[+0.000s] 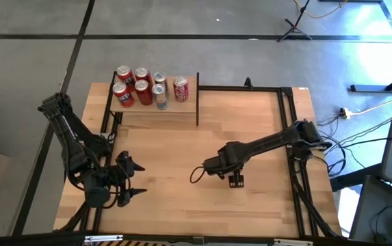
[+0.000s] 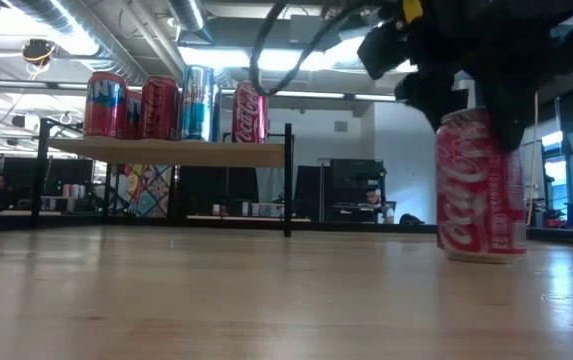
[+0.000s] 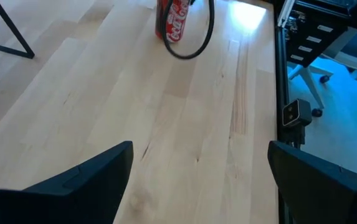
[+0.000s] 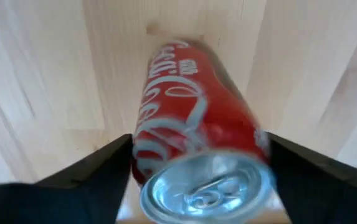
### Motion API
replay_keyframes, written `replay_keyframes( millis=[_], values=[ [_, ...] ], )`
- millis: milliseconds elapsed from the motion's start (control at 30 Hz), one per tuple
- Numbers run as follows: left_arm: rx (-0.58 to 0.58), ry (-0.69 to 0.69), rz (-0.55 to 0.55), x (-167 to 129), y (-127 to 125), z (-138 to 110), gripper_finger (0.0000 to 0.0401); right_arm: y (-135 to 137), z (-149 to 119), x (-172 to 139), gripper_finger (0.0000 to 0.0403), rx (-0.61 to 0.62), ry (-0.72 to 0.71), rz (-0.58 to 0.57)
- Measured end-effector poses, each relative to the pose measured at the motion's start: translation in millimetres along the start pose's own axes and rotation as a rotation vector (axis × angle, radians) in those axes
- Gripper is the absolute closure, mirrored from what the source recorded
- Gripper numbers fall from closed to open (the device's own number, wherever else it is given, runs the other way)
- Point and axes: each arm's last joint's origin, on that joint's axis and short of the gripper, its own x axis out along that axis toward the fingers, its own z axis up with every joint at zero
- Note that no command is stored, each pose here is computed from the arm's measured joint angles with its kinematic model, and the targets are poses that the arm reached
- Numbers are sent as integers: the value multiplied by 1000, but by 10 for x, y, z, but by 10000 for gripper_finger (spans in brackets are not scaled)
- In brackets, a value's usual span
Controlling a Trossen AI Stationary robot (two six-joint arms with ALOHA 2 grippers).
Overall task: Place canned beverage on shelf
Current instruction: Put the red white soda can on the shelf aligned with the other red white soda can
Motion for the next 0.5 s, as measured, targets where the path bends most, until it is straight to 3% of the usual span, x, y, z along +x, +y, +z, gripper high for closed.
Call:
replay_keyframes(
  millis=[67,133,300,500],
  values=[
    [0,0,0,0,0,0,41,3,19,33,32,2,1,0],
    [0,0,0,0,0,0,41,10,38,41,17,9,-12,10],
    [0,1,-1,-1,-1,-1,41,1,-21,-60,50,21,-41,24],
    [0,2,-2,-1,-1,-1,41,-31,-250,-384,75,122,-161,-3]
  ],
)
